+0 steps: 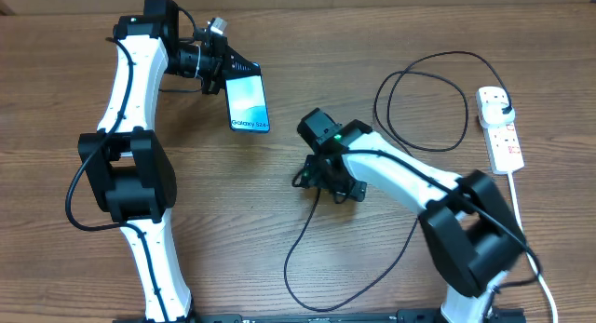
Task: Plug charger to phone and switch on socket
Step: 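Lower the right gripper and grasp the cable connector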
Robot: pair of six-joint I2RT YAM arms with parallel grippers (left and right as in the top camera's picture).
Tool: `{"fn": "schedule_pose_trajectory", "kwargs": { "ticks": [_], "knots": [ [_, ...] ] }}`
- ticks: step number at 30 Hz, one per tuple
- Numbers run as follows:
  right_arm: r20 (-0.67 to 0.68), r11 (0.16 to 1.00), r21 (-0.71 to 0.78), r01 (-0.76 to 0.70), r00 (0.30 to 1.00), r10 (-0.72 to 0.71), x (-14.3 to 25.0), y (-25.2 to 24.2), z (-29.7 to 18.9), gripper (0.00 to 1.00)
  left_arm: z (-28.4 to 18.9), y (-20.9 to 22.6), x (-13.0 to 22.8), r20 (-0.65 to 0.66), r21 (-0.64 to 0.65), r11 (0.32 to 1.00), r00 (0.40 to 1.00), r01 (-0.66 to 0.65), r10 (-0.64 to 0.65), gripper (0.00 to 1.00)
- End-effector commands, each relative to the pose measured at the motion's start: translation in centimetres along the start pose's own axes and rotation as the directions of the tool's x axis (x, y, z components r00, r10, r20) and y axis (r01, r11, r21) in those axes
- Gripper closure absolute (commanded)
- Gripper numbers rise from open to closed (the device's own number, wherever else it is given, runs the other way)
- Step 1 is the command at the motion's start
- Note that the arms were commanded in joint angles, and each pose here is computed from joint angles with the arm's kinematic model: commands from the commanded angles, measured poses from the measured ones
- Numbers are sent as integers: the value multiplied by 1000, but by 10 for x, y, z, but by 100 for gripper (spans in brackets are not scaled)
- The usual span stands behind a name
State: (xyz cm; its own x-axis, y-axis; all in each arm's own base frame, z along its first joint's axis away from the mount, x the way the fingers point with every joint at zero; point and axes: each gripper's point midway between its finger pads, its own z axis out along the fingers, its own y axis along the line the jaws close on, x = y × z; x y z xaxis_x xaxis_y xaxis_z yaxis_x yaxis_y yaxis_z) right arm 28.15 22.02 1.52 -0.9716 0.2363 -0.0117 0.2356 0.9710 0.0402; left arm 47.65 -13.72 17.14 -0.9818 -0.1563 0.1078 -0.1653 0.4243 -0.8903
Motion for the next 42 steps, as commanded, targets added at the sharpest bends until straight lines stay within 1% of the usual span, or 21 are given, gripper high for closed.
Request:
{"fn": "schedule_pose_trajectory", "kwargs": {
  "ticks": [1, 7, 11, 13, 17, 21, 24, 25, 26, 32, 34, 38, 40, 42],
  "knots": [
    [10, 995, 96, 3, 1000, -4, -3, -4, 9, 13, -5, -12, 0, 0, 51, 998, 999, -35, 35, 96],
    [11, 996, 82, -23, 1000, 22, -3, -1, 9, 14, -5, -15, 0, -4, 65, 997, 999, -34, 35, 96],
    [11, 996, 83, -21, 1000, 20, -3, -1, 9, 18, -5, -15, 0, -4, 65, 997, 999, -35, 35, 96],
    [12, 996, 81, -22, 1000, 21, -3, 0, 9, 23, -5, -15, 0, -4, 65, 997, 999, -35, 35, 96],
    [9, 997, 78, -20, 1000, 20, -2, 1, 9, 43, -5, -15, 0, -4, 65, 997, 999, -35, 35, 96],
    [9, 997, 78, -20, 1000, 20, -2, 1, 9, 53, -5, -15, 0, -4, 65, 997, 999, -35, 35, 96],
    [7, 997, 74, -20, 1000, 19, -2, 2, 9, 64, -5, -15, 0, -4, 65, 997, 999, -35, 35, 96],
    [-3, 998, 61, -20, 1000, 21, -1, 4, 9, 70, -5, -15, 0, -4, 65, 997, 999, -34, 35, 96],
    [-7, 998, 54, -20, 1000, 21, 0, 5, 9, 73, -5, -15, 0, -4, 65, 997, 999, -34, 35, 96],
    [-14, 999, 46, -21, 1000, 22, 1, 7, 9, 79, -5, -15, 0, -4, 65, 997, 999, -34, 35, 96],
    [-14, 999, 45, -21, 1000, 22, 1, 7, 9, 84, -5, -15, 0, -4, 65, 997, 999, -34, 34, 96],
    [-13, 999, 45, -22, 1000, 22, 1, 7, 9, 88, -5, -14, 1, -6, 64, 997, 1000, -30, 31, 96],
    [-14, 999, 46, -26, 1000, 27, 1, 7, 9, 93, -5, -15, 1, -6, 64, 997, 1000, -30, 30, 96],
    [-13, 998, 46, -33, 999, 33, 1, 7, 9, 95, -5, -15, 1, -7, 64, 998, 1000, -29, 30, 96]
  ]
}}
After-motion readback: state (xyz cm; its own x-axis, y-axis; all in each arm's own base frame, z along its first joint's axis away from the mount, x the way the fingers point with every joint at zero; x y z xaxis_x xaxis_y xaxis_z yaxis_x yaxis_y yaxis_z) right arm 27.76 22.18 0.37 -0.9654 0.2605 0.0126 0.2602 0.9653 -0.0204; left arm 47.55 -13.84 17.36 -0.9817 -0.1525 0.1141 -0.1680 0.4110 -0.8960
